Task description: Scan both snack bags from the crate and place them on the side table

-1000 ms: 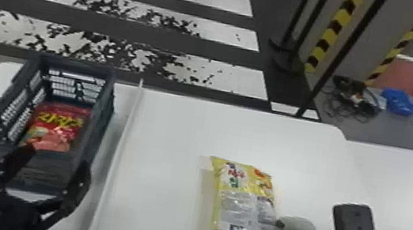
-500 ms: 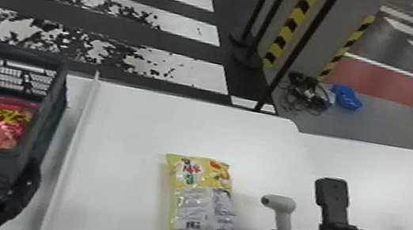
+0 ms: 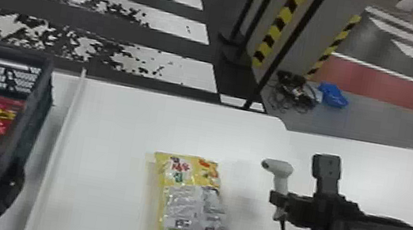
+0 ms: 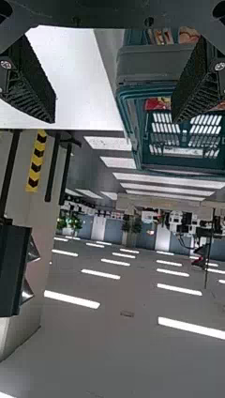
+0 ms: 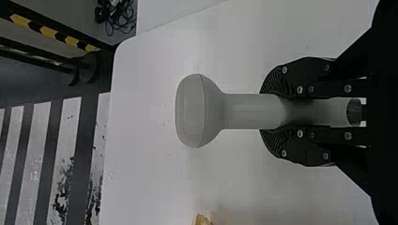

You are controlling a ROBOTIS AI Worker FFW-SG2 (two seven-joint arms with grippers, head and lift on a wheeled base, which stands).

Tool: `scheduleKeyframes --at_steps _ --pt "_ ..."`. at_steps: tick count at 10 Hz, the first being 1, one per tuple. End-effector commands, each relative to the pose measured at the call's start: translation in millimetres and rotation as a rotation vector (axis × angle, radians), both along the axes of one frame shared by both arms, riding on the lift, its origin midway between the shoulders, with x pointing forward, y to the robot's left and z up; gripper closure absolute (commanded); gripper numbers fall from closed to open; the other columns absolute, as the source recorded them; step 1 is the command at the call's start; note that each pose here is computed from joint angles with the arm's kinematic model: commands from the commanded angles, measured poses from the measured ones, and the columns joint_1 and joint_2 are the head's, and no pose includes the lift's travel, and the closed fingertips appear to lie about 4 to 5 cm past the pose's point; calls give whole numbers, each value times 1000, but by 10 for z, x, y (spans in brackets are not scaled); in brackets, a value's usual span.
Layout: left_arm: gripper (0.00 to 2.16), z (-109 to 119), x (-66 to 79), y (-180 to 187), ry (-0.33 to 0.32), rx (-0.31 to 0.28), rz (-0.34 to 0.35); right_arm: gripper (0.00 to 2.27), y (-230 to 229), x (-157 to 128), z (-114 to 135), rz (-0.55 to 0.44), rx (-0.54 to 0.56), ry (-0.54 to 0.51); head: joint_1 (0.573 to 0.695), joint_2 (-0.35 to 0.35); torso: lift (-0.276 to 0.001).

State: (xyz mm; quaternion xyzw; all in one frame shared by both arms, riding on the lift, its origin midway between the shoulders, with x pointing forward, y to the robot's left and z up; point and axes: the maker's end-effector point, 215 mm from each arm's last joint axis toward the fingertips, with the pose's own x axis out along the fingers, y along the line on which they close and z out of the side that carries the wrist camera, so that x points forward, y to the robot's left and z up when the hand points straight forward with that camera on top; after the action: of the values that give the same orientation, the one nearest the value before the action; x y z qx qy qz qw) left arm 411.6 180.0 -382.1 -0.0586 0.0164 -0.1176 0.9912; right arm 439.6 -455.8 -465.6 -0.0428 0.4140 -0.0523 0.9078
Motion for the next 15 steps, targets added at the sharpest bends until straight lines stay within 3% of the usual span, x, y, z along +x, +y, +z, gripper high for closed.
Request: scheduleKeyframes --at_steps 1,4,6,13,14,15 --pt "83 -7 3 1 1 -1 1 2253 -153 129 -84 -2 1 -7 695 -349 -95" --pt "83 -10 7 -11 3 -1 -1 2253 -466 208 -320 -13 7 40 695 -350 -95" --pt "83 -10 7 -11 3 -1 -1 2253 -558 249 -349 -9 6 42 695 -350 -95" --pt "83 -3 -4 -20 2 2 -5 2253 -532 182 -630 9 19 102 695 -350 -95" --pt "83 -3 -4 -20 2 2 -5 2088 -529 205 -635 10 10 94 695 -350 -95" --pt "83 -3 -4 -20 2 2 -5 1517 -527 238 -622 12 1 76 695 -350 -95"
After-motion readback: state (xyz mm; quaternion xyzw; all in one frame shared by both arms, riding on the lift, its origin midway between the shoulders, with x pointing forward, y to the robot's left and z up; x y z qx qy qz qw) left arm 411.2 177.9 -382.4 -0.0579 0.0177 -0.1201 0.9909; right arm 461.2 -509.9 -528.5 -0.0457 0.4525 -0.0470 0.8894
